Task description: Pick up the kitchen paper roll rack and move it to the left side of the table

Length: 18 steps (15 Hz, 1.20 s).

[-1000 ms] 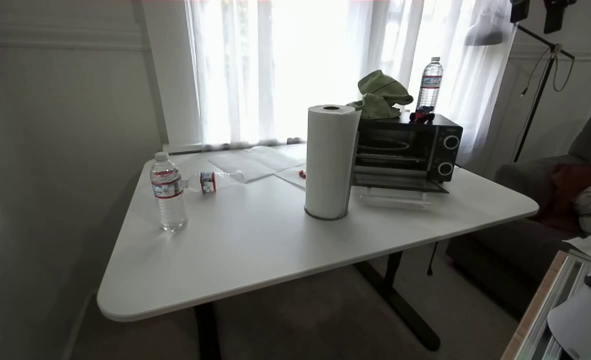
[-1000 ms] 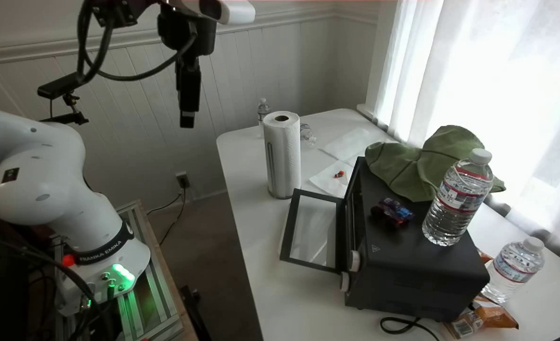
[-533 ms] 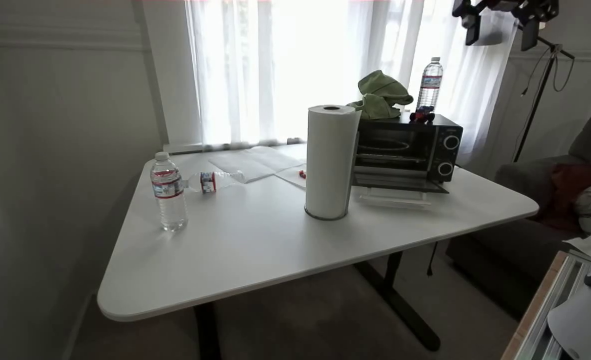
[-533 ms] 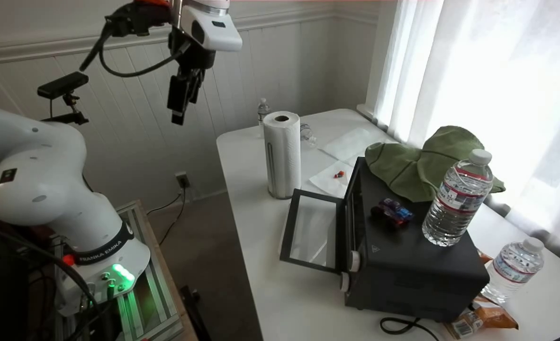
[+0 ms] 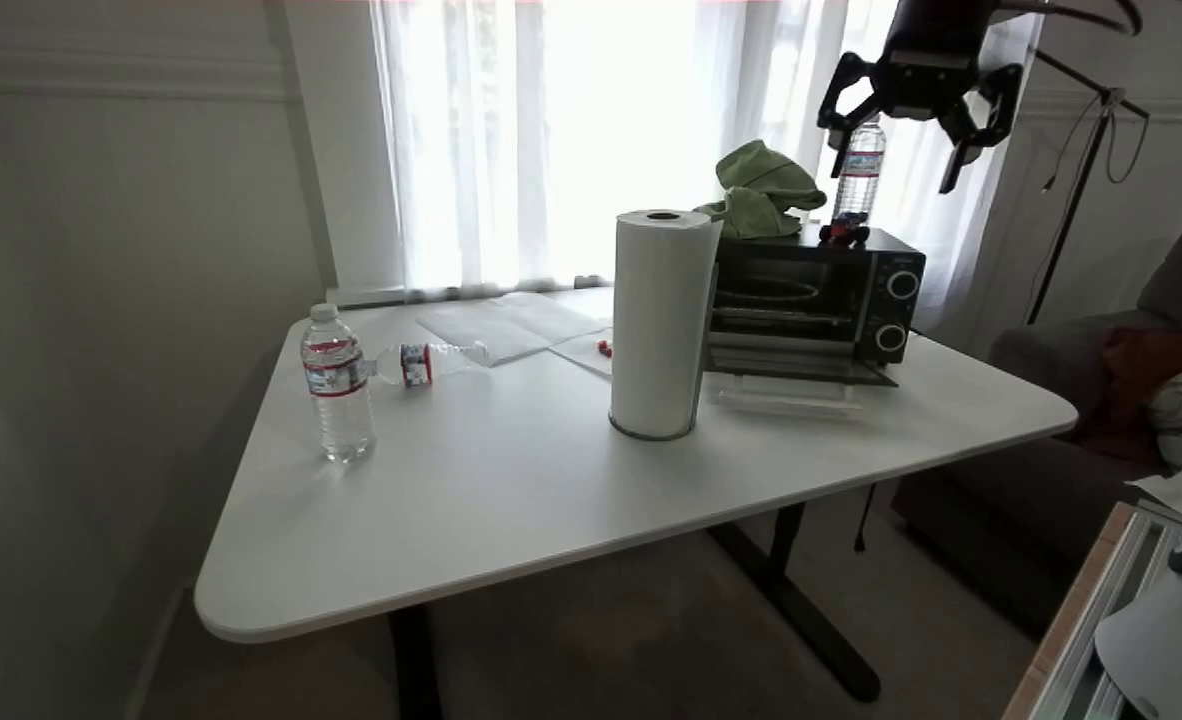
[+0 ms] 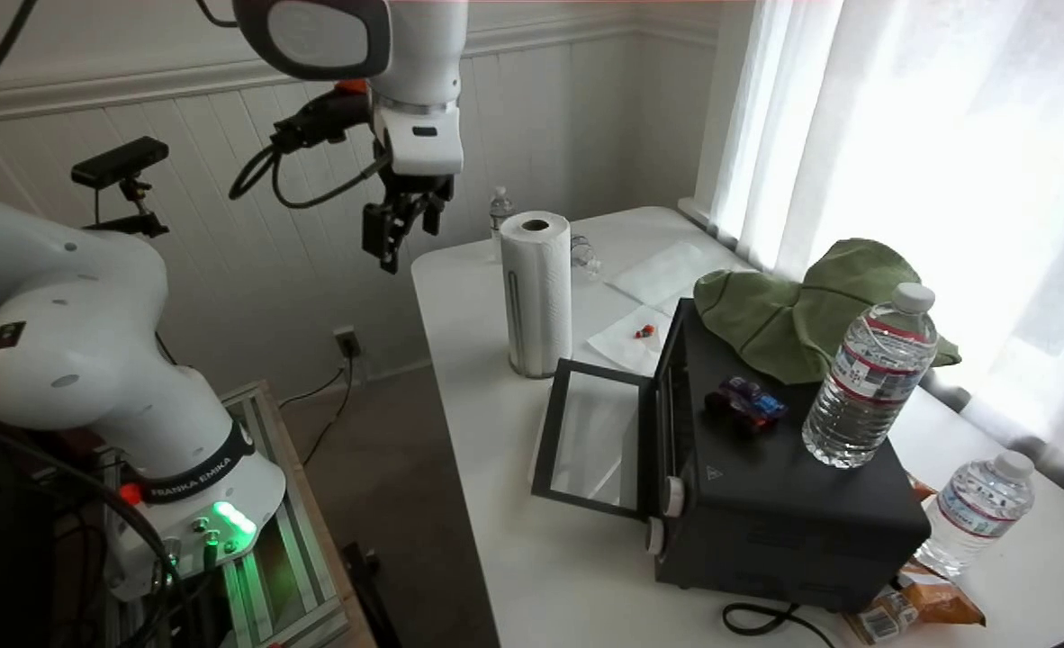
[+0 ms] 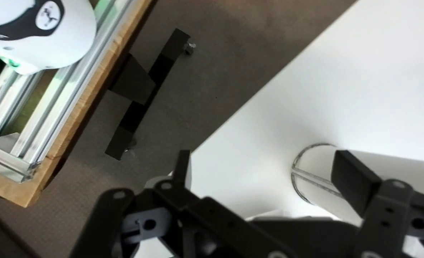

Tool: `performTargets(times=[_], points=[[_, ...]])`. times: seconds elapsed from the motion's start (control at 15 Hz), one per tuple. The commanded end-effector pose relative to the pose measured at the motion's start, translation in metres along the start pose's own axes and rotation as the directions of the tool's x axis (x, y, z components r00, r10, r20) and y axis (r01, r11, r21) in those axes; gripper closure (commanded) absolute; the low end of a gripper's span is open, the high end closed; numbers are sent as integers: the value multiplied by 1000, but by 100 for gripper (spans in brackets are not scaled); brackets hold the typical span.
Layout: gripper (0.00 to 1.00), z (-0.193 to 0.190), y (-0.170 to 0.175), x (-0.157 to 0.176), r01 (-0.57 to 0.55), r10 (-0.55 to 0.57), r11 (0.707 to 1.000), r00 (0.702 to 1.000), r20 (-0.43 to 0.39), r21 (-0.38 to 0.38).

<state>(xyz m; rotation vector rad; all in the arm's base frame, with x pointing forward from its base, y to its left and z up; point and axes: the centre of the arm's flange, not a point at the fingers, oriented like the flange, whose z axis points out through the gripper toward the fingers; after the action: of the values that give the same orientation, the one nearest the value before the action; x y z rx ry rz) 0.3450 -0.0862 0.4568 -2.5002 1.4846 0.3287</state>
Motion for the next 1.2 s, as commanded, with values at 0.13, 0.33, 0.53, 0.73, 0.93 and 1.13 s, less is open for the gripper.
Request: performTargets(times=[0.13,0.33,0.53,0.73,0.93,1.13], points=[[0,29,-35,17,-115,119,991,990,-75,66],[0,30,-30,17,-76,78,996,994,-75,37],[0,35,-34,17,-70,72,997,995,-73,28],[0,34,-35,17,-69,71,997,995,-75,30],[0,42,-46,24,-83,86,996,994,-66,44],[0,57,-59,32,-100,103,994,994,-44,47]])
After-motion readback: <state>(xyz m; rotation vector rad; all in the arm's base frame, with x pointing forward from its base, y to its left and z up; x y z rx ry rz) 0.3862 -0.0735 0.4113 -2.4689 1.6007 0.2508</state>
